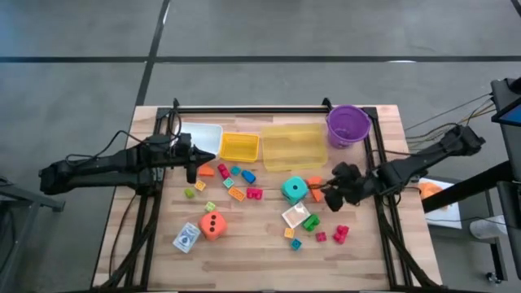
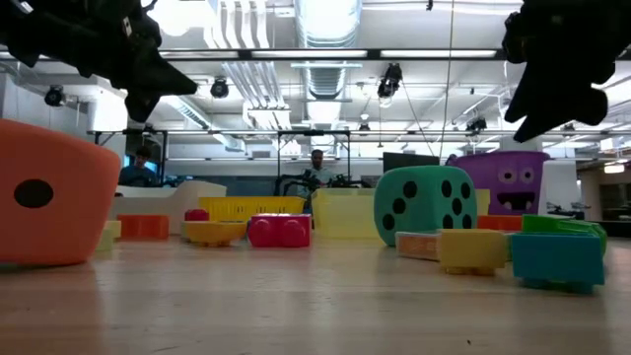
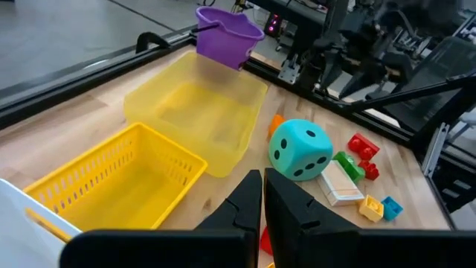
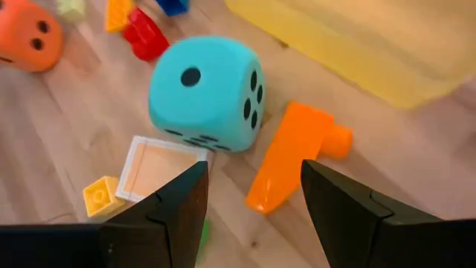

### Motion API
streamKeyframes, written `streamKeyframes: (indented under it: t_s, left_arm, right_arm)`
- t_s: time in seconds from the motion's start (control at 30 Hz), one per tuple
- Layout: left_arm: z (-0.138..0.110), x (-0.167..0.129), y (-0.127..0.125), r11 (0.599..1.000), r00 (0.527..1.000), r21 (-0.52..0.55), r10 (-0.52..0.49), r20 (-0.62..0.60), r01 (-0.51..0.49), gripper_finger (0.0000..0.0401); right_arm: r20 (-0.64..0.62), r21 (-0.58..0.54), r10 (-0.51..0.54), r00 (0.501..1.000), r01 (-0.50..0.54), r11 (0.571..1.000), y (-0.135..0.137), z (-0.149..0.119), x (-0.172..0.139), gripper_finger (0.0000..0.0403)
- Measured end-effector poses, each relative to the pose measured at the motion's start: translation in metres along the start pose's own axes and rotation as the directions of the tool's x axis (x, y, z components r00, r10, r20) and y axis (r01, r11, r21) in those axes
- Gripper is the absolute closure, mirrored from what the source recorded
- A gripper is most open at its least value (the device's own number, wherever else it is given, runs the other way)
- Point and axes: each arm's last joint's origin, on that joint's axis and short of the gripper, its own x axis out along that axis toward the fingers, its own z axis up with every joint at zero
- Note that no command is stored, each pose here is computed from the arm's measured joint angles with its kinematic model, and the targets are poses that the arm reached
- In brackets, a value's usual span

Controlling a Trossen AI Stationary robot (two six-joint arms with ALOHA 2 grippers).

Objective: Pick & Place Toys
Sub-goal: Put the orange game piece into the yellow bin

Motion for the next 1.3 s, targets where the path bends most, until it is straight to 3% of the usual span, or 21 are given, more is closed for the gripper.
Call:
streamKeyframes:
  t_s: [0.23, 0.5, 1.3]
  left_arm:
    - [0.000, 0.000, 0.000, 1.000, 1.000, -0.004, 0.000, 0.000, 0.000, 0.0382]
    - [0.000, 0.000, 0.000, 1.000, 1.000, -0.010, 0.000, 0.000, 0.000, 0.0382]
    - [0.000, 0.000, 0.000, 1.000, 1.000, -0.029, 0.000, 0.001, 0.000, 0.0382]
  right_arm:
    - [-0.058, -0.024, -0.111, 0.992, 0.110, 0.994, 0.025, -0.021, 0.018, 0.0191]
    - [-0.057, -0.027, -0.232, 0.971, 0.230, 0.973, 0.031, -0.042, 0.044, 0.0191]
    - [0.058, 0.007, -0.373, 0.926, 0.373, 0.928, 0.033, -0.054, 0.078, 0.0191]
